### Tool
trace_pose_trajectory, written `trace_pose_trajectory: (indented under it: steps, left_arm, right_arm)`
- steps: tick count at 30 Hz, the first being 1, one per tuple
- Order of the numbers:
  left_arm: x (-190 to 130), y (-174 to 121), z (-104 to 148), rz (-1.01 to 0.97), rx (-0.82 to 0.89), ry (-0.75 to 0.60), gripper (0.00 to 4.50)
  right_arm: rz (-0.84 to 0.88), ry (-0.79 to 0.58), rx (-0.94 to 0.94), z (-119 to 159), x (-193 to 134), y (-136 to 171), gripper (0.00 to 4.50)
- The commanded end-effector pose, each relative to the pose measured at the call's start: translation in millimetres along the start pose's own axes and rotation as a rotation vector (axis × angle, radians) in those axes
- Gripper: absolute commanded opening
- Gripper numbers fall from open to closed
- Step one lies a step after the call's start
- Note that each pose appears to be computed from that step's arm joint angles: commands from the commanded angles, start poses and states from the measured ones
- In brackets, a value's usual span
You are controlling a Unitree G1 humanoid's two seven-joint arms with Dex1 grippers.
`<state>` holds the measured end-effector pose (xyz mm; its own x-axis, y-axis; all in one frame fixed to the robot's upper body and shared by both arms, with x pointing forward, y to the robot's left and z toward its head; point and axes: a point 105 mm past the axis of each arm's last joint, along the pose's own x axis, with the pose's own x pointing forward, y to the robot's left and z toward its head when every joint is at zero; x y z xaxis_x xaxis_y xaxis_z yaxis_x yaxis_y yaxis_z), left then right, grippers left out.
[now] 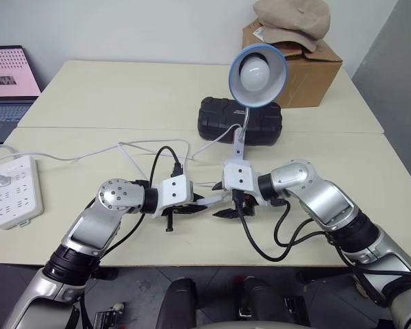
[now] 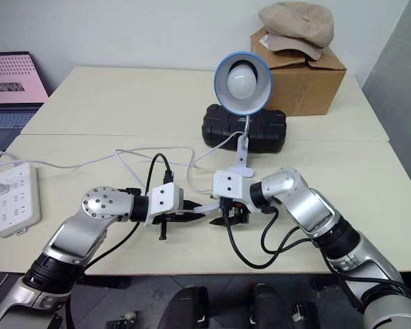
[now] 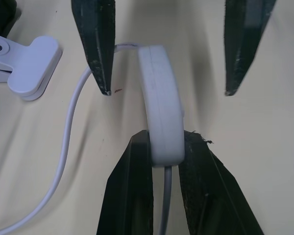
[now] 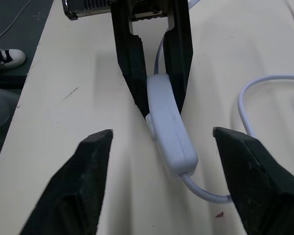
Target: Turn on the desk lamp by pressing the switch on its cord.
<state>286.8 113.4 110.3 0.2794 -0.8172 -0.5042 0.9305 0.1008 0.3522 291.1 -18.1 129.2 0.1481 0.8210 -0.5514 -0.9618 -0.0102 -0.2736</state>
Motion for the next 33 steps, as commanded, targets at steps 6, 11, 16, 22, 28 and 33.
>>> trace_pose_trajectory:
  steps: [6, 11, 16, 22, 28, 33]
  left_arm:
    - [-2.5, 4.6, 8.7, 0.021, 0.032, -0.019, 0.39]
    - [-2.5, 4.3, 8.5, 0.021, 0.034, -0.018, 0.39]
    - [-2.2, 4.4, 8.5, 0.021, 0.037, -0.018, 0.39]
    - [-1.9, 4.3, 8.3, 0.018, 0.038, -0.016, 0.39]
    - [-1.5, 3.6, 7.2, 0.016, 0.042, -0.004, 0.39]
    - [8.7, 8.8, -1.5, 0.038, 0.052, 0.043, 0.39]
  right_arm:
    - [-0.034, -0.014, -0.029, 6.5, -0.4, -6.2, 1.23]
    - [-0.038, -0.019, -0.039, 7.6, -0.3, -6.4, 0.69]
    - [-0.035, -0.025, -0.045, 8.9, -0.1, -5.5, 0.68]
    - [-0.038, -0.058, -0.062, 12.5, -1.8, -5.6, 1.38]
    - [-0.067, -0.09, -0.083, 17.0, -11.4, -7.6, 2.69]
    - [-0.142, -0.09, -0.092, 19.0, -32.6, -9.6, 3.84]
